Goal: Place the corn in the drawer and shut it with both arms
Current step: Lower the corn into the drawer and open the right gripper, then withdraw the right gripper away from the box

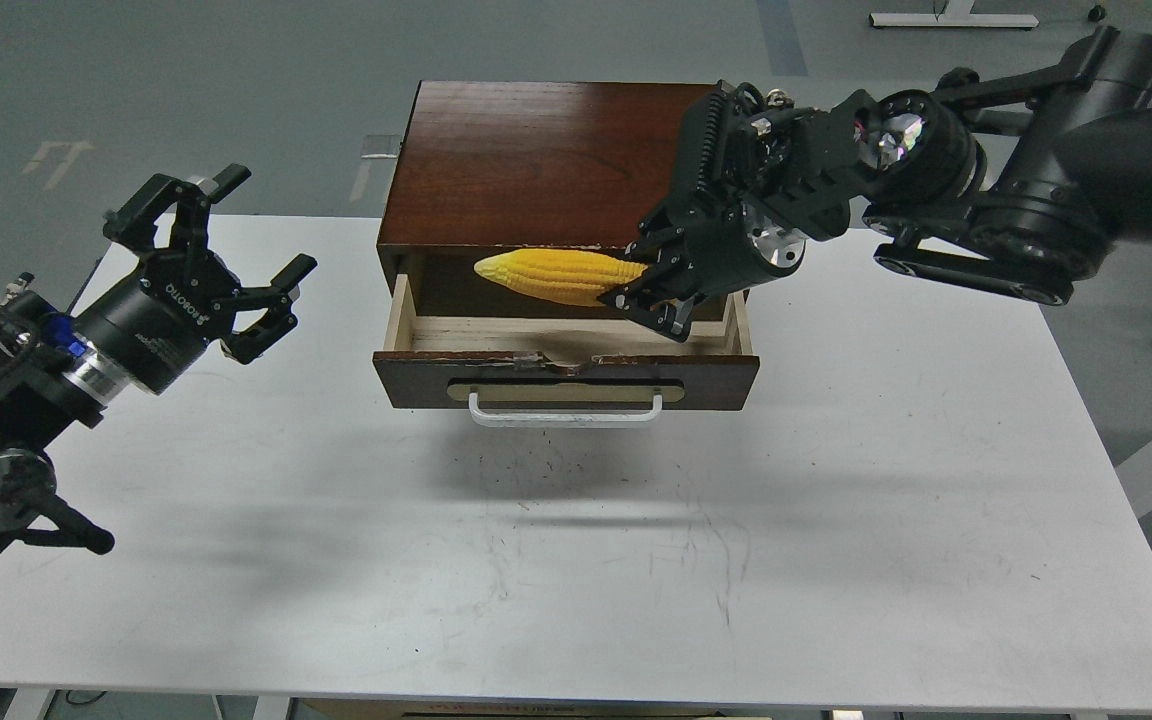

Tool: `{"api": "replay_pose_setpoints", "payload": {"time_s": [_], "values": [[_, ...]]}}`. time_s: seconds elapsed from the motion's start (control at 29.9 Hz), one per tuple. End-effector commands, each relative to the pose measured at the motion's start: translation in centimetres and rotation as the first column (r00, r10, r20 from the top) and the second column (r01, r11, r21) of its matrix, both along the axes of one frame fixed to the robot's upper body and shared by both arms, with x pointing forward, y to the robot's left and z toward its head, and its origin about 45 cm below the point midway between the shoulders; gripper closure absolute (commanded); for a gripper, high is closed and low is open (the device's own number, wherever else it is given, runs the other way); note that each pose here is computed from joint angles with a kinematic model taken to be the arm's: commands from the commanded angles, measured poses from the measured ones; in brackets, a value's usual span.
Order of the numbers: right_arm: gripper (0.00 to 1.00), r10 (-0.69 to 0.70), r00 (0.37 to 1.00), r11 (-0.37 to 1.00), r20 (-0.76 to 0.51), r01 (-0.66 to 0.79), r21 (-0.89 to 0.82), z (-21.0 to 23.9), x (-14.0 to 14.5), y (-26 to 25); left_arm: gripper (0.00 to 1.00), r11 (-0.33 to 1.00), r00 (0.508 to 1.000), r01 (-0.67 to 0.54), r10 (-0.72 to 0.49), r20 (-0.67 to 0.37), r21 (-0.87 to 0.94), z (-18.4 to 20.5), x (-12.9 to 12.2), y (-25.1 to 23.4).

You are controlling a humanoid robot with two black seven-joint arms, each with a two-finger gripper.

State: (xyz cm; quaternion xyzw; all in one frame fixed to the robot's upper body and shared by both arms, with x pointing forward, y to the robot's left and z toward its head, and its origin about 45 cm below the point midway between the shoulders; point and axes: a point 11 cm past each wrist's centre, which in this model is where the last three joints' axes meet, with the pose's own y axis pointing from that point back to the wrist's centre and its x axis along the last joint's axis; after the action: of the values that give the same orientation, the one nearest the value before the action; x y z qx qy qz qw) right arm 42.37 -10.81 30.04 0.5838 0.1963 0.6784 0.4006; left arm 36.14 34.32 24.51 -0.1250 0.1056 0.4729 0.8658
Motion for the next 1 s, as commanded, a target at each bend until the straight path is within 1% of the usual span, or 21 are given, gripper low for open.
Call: {"api": "replay_pose_setpoints", "payload": {"time_s": [0.0,0.03,0.1,0.13,0.2,0.23,0.3,0.33,0.43,0.5,0.57,0.6,0.64,0.7,0.8,0.84,0.9,0.94,0.97], "values": [[0.30,0.006,1.000,1.000,-0.004,-0.006,0.016,-0.3,-0.1,0.1,0.00,1.000,1.000,0.000,0.000,0.000,0.000,0.0,0.0,0.0],[0.25,0.006,1.000,1.000,-0.004,-0.006,0.022,-0.3,-0.1,0.1,0.00,1.000,1.000,0.000,0.000,0.000,0.000,0.0,0.0,0.0],[0.23,0.006,1.000,1.000,-0.005,-0.006,0.025,-0.3,-0.2,0.0,0.00,1.000,1.000,0.001,-0.001,-0.002,-0.001,-0.1,0.0,0.0],[0.17,0.005,1.000,1.000,-0.005,-0.005,0.029,-0.3,-0.2,-0.1,0.00,1.000,1.000,0.001,-0.001,-0.001,-0.003,-0.1,0.0,-0.1],[0.12,-0.001,1.000,0.999,-0.004,0.001,0.037,-0.1,-0.1,-0.3,0.00,1.000,1.000,0.002,-0.002,-0.002,-0.003,-0.1,0.0,-0.1],[0.12,-0.004,1.000,0.999,-0.005,0.004,0.041,0.0,-0.1,-0.3,0.00,1.000,1.000,0.003,-0.003,-0.002,-0.002,-0.1,0.0,-0.2],[0.05,-0.018,1.000,0.997,-0.012,0.019,0.072,0.7,-0.1,-0.3,0.00,1.000,1.000,0.002,-0.002,0.001,-0.004,0.0,0.1,-0.1],[0.05,-0.018,1.000,0.997,-0.012,0.019,0.072,0.7,-0.1,-0.3,0.00,1.000,1.000,0.002,-0.002,0.001,-0.004,0.0,0.1,-0.1],[0.04,-0.061,0.997,0.982,-0.042,0.068,0.177,2.9,-0.3,0.0,0.00,1.000,1.000,0.002,-0.002,0.001,-0.001,0.0,0.0,-0.1],[0.03,-0.140,0.986,0.938,-0.090,0.161,0.307,5.3,0.3,-0.6,0.00,1.000,1.000,0.001,-0.001,0.001,-0.003,0.0,0.0,-0.1],[0.03,-0.184,0.976,0.903,-0.120,0.216,0.372,6.4,0.7,-1.3,0.00,1.000,1.000,0.002,-0.002,0.001,-0.001,0.0,0.0,-0.1],[0.03,-0.231,0.961,0.859,-0.152,0.275,0.432,7.6,1.2,-2.3,0.00,1.000,1.000,0.001,-0.001,-0.001,-0.003,-0.1,0.0,-0.1],[0.03,-0.255,0.952,0.834,-0.170,0.305,0.460,8.1,1.5,-2.9,0.00,1.000,1.000,0.002,-0.002,-0.002,-0.003,-0.1,0.0,-0.1],[0.02,-0.341,0.901,0.701,-0.268,0.434,0.566,9.7,2.3,-5.9,0.00,1.000,1.000,0.003,-0.003,-0.002,-0.003,-0.1,0.0,-0.2],[0.02,-0.387,0.845,0.568,-0.370,0.535,0.625,9.6,2.7,-8.4,0.00,1.000,1.000,0.004,-0.004,-0.001,-0.007,-0.1,0.0,-0.3],[0.02,-0.396,0.799,0.462,-0.454,0.600,0.653,9.2,2.8,-9.9,0.00,1.000,1.000,0.005,-0.005,-0.001,-0.008,-0.2,0.0,-0.4],[0.02,-0.363,0.716,0.238,-0.597,0.690,0.683,8.4,3.1,-12.3,0.00,1.000,1.000,0.004,-0.004,-0.003,-0.013,-0.3,0.0,-0.5],[0.02,-0.350,0.691,0.185,-0.632,0.713,0.677,7.8,3.0,-13.0,0.00,1.000,1.000,0.004,-0.004,-0.003,-0.014,-0.3,0.1,-0.5],[0.02,-0.327,0.648,0.073,-0.688,0.743,0.665,7.0,3.0,-14.8,0.00,1.000,1.000,0.004,-0.004,-0.003,-0.016,-0.4,0.1,-0.6]]}}
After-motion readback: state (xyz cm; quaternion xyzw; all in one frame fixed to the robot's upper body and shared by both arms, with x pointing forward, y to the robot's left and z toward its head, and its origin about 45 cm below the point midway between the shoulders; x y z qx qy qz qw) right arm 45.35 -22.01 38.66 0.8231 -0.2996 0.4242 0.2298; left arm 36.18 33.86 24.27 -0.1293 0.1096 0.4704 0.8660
